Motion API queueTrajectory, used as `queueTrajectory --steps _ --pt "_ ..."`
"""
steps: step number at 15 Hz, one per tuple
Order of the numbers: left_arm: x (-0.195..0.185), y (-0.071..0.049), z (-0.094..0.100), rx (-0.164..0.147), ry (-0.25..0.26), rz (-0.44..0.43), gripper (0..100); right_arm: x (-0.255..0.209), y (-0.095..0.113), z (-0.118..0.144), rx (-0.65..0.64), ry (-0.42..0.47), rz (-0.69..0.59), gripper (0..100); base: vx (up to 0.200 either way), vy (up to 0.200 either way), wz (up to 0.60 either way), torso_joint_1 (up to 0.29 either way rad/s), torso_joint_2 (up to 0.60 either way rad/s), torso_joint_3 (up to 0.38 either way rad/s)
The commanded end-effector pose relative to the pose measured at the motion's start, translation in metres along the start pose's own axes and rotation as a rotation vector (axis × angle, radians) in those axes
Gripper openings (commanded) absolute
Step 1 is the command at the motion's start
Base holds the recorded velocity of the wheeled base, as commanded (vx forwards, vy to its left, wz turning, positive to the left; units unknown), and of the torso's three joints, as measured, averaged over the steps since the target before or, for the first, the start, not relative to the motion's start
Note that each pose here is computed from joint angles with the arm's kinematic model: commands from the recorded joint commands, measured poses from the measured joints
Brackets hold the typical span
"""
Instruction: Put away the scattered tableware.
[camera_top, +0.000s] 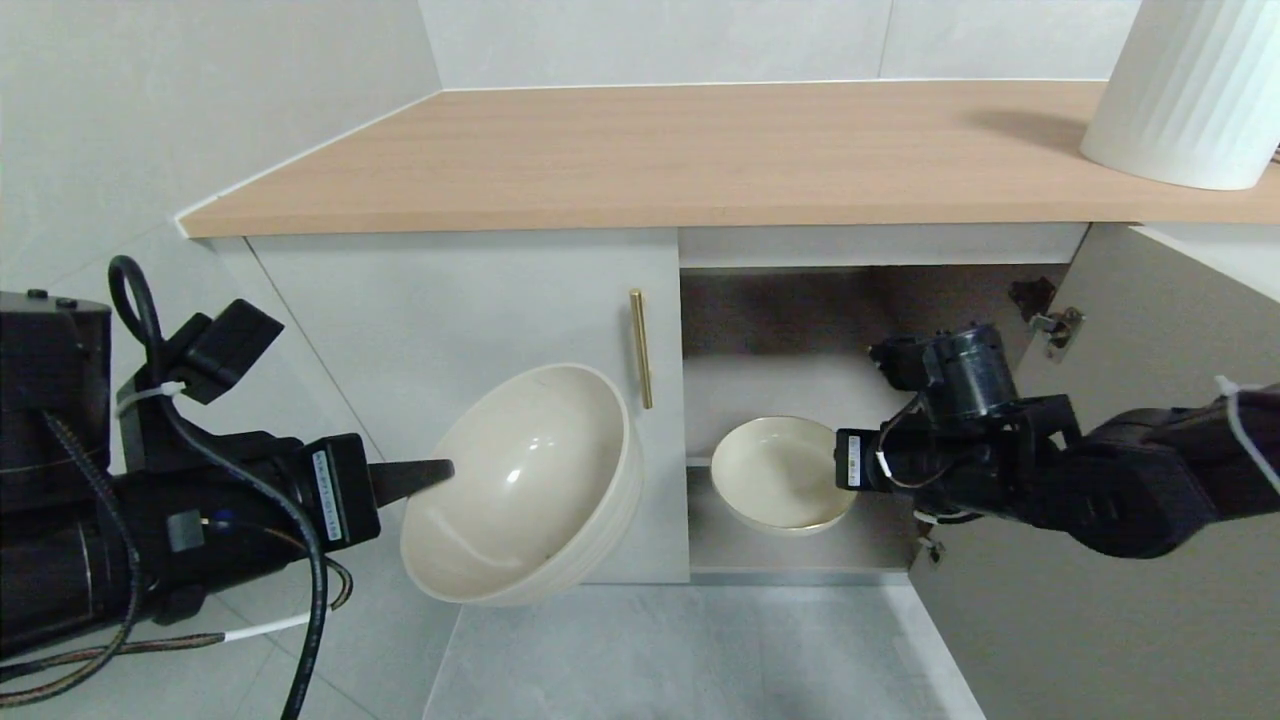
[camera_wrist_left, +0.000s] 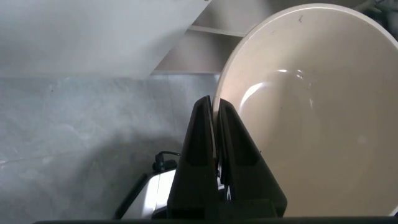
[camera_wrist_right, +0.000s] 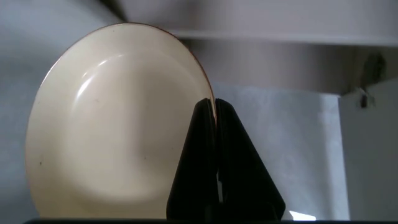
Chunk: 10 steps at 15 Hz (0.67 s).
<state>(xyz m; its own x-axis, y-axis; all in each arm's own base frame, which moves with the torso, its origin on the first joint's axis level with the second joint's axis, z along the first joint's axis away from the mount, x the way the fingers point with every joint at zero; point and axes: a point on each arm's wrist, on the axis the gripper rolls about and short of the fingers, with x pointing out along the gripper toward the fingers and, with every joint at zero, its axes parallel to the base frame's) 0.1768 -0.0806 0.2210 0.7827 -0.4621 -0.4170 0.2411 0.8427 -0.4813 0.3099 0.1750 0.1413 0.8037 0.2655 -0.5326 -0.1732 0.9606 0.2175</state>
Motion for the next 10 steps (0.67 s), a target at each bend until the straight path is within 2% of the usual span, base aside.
queueTrajectory --steps 1,6,8,10 --pt "0.000 0.000 0.000 0.000 -0.001 0.001 0 0.048 -0.004 -0.007 0.017 0.031 -0.042 0 0.000 0.000 0.00 0.000 0.00 0.000" --pt "0.002 0.000 -0.001 0.001 0.009 0.000 0 0.095 -0.021 -0.010 0.068 -0.046 -0.171 0 0.000 0.000 0.00 0.000 0.00 0.000" --pt "0.002 -0.001 -0.002 0.004 0.012 -0.005 0 0.111 -0.027 -0.007 0.104 -0.130 -0.266 0 0.000 0.000 0.00 0.000 0.00 0.000" --pt "0.003 -0.001 -0.003 0.004 0.019 -0.004 0 0.118 -0.031 -0.006 0.114 -0.146 -0.293 0 0.000 0.000 0.00 0.000 0.00 0.000"
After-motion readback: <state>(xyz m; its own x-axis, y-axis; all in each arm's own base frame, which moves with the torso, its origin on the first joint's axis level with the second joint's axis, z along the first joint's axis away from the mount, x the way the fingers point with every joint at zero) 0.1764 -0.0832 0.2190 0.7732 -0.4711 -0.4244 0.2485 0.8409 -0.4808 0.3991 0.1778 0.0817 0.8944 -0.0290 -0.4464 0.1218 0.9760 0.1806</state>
